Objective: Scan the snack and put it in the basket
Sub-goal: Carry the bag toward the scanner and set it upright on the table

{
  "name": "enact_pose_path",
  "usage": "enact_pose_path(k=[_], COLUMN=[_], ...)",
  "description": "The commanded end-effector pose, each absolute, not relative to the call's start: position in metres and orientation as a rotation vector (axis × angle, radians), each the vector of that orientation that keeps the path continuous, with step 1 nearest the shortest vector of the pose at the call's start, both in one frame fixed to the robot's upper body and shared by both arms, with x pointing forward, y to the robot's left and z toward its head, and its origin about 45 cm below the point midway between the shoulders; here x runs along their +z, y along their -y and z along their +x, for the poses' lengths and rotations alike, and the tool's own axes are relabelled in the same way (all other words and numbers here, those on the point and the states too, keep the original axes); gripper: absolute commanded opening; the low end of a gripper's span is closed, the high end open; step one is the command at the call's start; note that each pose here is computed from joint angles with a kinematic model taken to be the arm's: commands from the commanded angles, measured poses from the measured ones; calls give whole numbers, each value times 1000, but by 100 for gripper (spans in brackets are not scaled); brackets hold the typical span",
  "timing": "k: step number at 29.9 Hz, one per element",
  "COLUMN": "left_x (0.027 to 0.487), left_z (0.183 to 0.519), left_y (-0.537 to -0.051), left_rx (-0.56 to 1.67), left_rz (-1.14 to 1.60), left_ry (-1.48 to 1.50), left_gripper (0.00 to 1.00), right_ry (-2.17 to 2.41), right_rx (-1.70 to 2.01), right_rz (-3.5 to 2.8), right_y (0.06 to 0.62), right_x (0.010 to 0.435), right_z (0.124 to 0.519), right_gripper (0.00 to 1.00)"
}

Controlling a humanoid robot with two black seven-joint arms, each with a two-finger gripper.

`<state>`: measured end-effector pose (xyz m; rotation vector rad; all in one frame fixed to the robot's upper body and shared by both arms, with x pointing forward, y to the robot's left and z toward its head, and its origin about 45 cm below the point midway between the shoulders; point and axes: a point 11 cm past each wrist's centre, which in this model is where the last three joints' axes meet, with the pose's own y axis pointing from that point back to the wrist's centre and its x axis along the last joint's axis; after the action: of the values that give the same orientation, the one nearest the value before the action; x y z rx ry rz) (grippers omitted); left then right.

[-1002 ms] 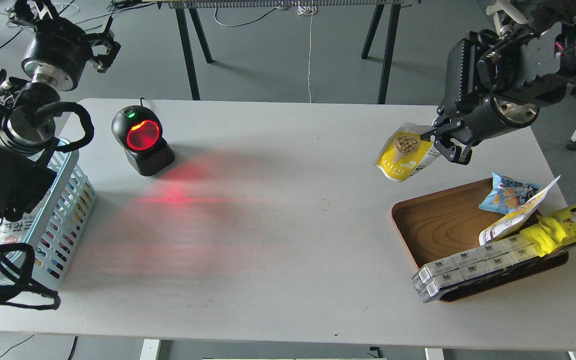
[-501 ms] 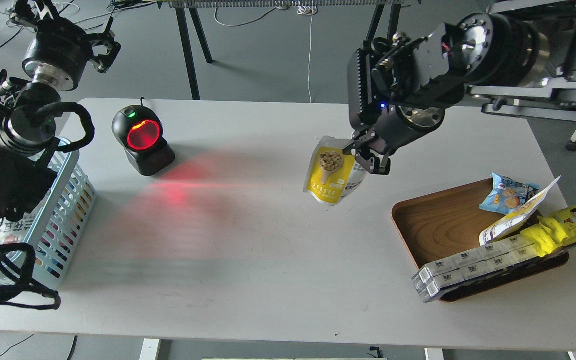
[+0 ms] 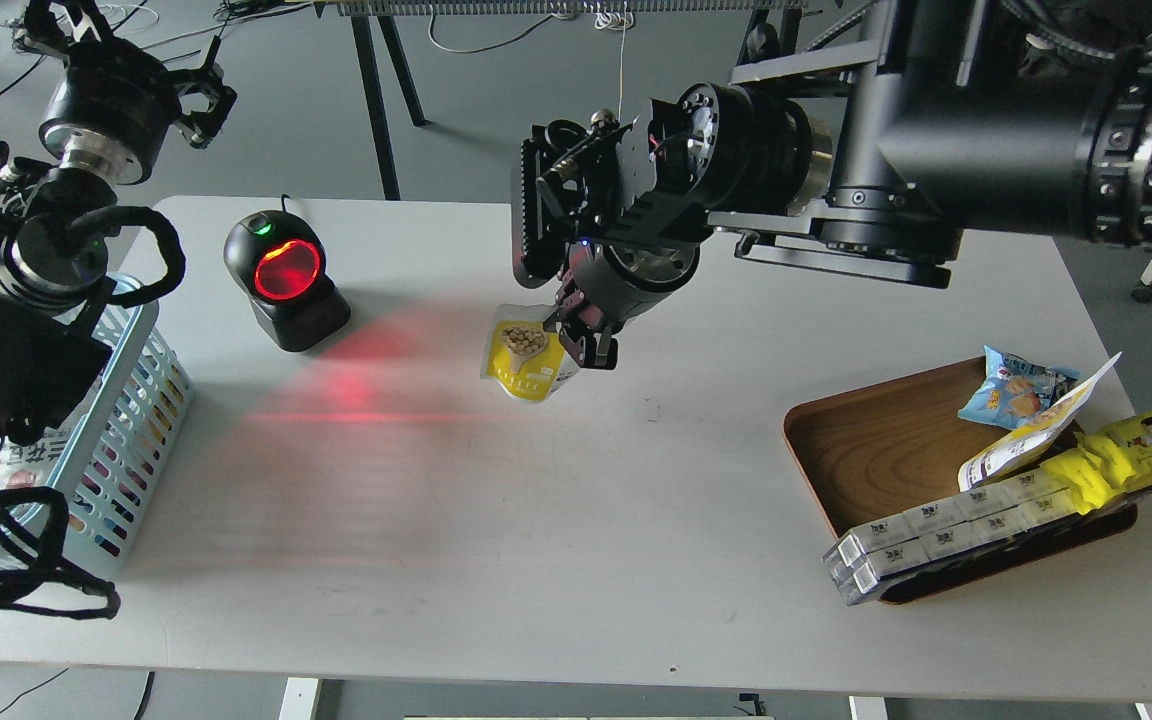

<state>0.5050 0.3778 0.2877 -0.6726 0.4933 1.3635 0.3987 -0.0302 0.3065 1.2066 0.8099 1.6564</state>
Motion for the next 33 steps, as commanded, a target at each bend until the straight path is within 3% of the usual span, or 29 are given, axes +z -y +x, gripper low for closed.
enact_pose_path(k=[1,21,33], left_x=[288,284,285], left_z=[505,504,504], left_y=[-378,-378,-379], left_rx=[1364,1366,1368], left_rz=[-674,-671,-671], left_ry=[-493,-499,-498], left_gripper=[100,100,100], right_ry=[-799,-803,-803], right_rx=[1642,1607,1610], right_rz=[1219,1260,1261], right_y=[34,40,39], right_x=[301,283,284], right_z=[402,401,400], right_gripper=[0,1,22])
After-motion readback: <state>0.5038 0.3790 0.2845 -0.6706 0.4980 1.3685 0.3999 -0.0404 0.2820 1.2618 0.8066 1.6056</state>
